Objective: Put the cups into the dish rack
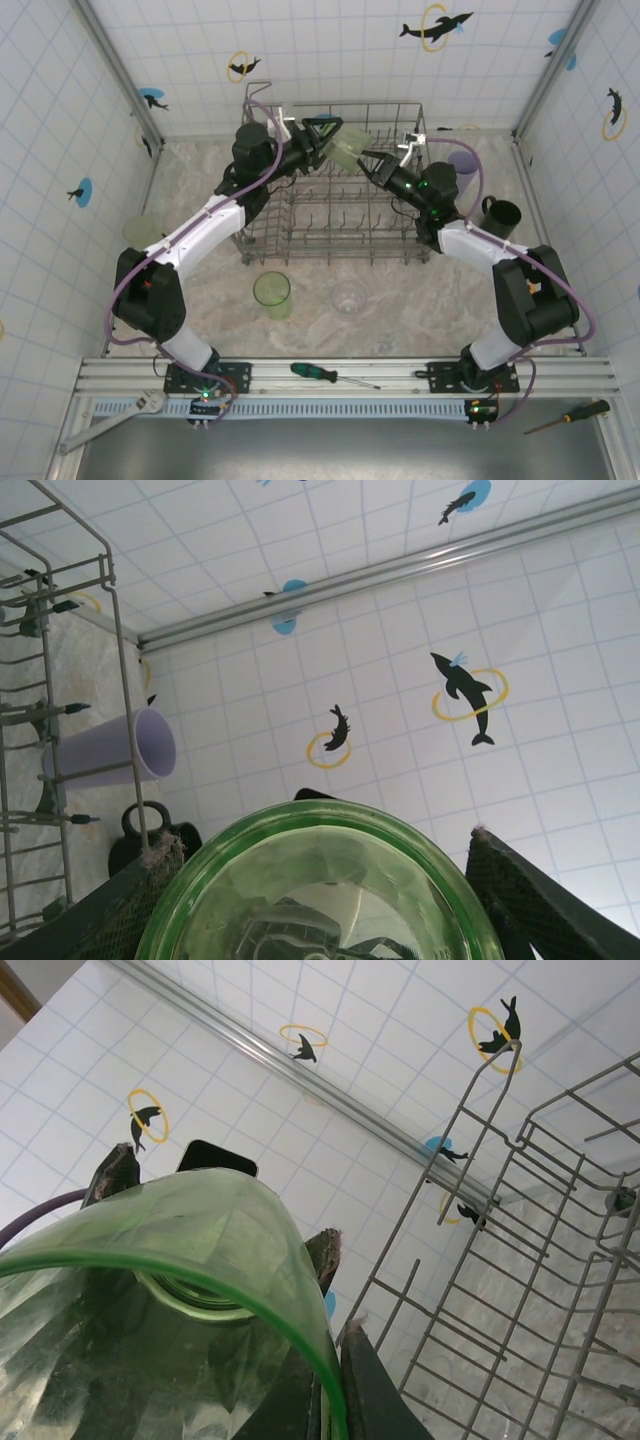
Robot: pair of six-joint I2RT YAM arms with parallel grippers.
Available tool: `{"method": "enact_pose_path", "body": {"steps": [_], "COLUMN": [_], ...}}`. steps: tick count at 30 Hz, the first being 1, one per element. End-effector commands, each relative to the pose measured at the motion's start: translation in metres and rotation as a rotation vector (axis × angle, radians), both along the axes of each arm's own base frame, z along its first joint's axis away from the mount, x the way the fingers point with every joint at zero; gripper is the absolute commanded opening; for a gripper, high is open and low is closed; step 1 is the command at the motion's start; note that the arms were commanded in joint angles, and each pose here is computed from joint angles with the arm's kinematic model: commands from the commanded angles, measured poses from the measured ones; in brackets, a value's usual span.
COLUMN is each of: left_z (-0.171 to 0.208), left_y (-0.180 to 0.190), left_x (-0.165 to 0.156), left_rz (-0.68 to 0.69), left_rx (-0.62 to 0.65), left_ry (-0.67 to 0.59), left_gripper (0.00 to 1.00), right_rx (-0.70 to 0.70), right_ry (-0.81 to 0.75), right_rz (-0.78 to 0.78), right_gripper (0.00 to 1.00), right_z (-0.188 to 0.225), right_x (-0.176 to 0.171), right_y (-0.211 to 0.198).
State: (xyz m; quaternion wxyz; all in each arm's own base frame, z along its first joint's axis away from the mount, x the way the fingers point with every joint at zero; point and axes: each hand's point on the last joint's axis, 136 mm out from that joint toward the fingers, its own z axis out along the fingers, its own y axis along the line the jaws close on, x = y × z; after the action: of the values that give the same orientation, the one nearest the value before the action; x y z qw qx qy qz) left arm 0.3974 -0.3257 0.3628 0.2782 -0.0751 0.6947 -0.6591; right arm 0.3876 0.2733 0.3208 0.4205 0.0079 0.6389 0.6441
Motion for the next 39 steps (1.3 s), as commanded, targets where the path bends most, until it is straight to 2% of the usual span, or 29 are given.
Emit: {"method": "enact_pose_path", "body": {"steps": [1, 5, 8, 17, 24, 27, 39], "left_z": [0.006, 0.012, 0.017, 0.034, 0.039, 0.038, 0.023], "left_y": [-0.009, -0.01, -0.011, -0.006, 0.001, 0.005, 0.043], "left_x": [-0.016, -0.016, -0.016, -0.006, 0.016, 0.028, 0.081], "left_rz": [-0.056, -0.059, -0.063, 0.007, 0.1, 0.147, 0.448], "left_rx": [0.024, 0.023, 0.024, 0.08, 0.18, 0.228, 0.577], "left_ry": [-0.099, -0.126, -0.148, -0.235, -0.283, -0.3, -0.407], "left_gripper": [0.0, 0.0, 0.0, 0.0, 0.0, 0.0, 0.0], "right_rx": [-0.003, -0.018, -0.03, -0.131, -0.188, -0.233, -0.457], "right_ry": [-0.02, -0.016, -0.023, 0.001, 0.03, 0.047, 0.013], "right_rz": [0.019, 0.009, -0.014, -0.08, -0.163, -0.194, -0.357], "right_gripper": [0.16, 0.3, 0.35, 0.78, 0.91, 0.99, 1.0], "right_z": [0.007, 0.007, 0.008, 0.003, -0.005, -0.014, -0.013], "right_x": [-0.003, -0.003, -0.005, -0.013, -0.024, -0.03, -0.065], "right_y": [0.007, 0.005, 0.002, -0.016, -0.05, -0.063, -0.107]}}
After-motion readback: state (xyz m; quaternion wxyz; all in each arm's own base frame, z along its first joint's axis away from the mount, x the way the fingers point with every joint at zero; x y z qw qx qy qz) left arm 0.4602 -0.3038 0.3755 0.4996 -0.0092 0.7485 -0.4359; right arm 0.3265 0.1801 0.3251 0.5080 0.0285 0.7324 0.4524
